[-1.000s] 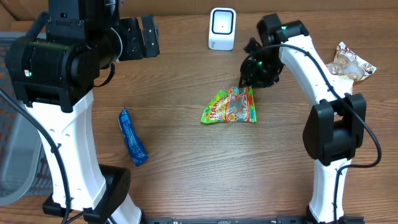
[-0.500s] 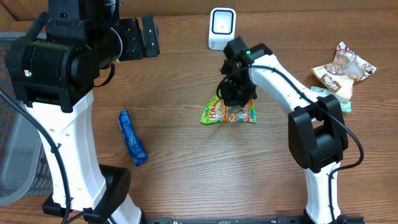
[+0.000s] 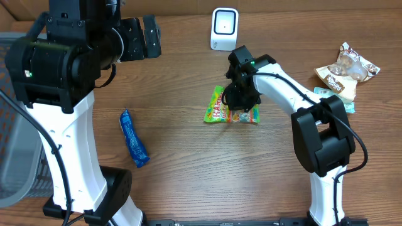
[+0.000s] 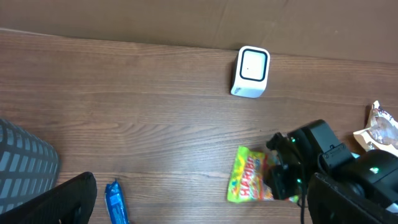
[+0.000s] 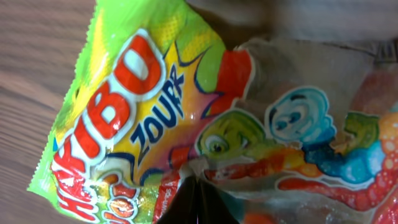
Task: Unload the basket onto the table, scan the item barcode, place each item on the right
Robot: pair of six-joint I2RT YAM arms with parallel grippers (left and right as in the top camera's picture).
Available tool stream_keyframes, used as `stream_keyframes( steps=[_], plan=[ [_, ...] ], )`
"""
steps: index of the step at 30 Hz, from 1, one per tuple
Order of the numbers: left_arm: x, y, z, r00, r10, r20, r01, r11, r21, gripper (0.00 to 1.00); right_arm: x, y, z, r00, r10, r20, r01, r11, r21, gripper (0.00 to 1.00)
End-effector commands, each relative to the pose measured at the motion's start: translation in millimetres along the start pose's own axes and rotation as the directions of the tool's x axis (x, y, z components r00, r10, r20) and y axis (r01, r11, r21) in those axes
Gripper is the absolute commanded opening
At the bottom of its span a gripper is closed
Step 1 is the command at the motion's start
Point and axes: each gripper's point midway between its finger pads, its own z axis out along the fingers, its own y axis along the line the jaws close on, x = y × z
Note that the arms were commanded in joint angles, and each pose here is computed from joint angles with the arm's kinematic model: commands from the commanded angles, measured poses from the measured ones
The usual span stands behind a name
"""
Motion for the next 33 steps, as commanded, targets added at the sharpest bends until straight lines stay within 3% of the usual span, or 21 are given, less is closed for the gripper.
stream_keyframes(
  steps=[1,6,9,18,26,33],
  plan=[
    [-1,0,-1,1.0,-0.001,0.006,0.001,1.0,-0.003,0.99,-13,-3,-29,0.999,-0.022,0.025,0.021,0.999,0.039,0.04],
    [-1,0,-1,1.0,-0.001,0.006,0.001,1.0,-0.003,1.0,-34,12,-74,0.993,-0.039,0.109,0.037,0.999,0.019,0.04],
    [-1,0,-1,1.0,-0.001,0.006,0.001,1.0,-0.003,1.0,-38,13,-77,0.992,-0.034,0.124,0.033,0.999,0.015,0.04],
    [-1,0,-1,1.0,-0.001,0.006,0.001,1.0,-0.003,1.0,-10,-2,-28,0.999,0.027,0.026,-0.028,0.999,0.031,0.04],
    [-1,0,-1,1.0,-0.001,0.006,0.001,1.0,-0.003,1.0,-1,-15,11,0.999,0.031,0.03,-0.032,0.998,0.045,0.04],
    [-1,0,-1,1.0,-0.001,0.006,0.001,1.0,-0.003,1.0,-10,-10,-1,0.998,-0.023,0.054,0.021,0.999,0.04,0.04]
  ],
)
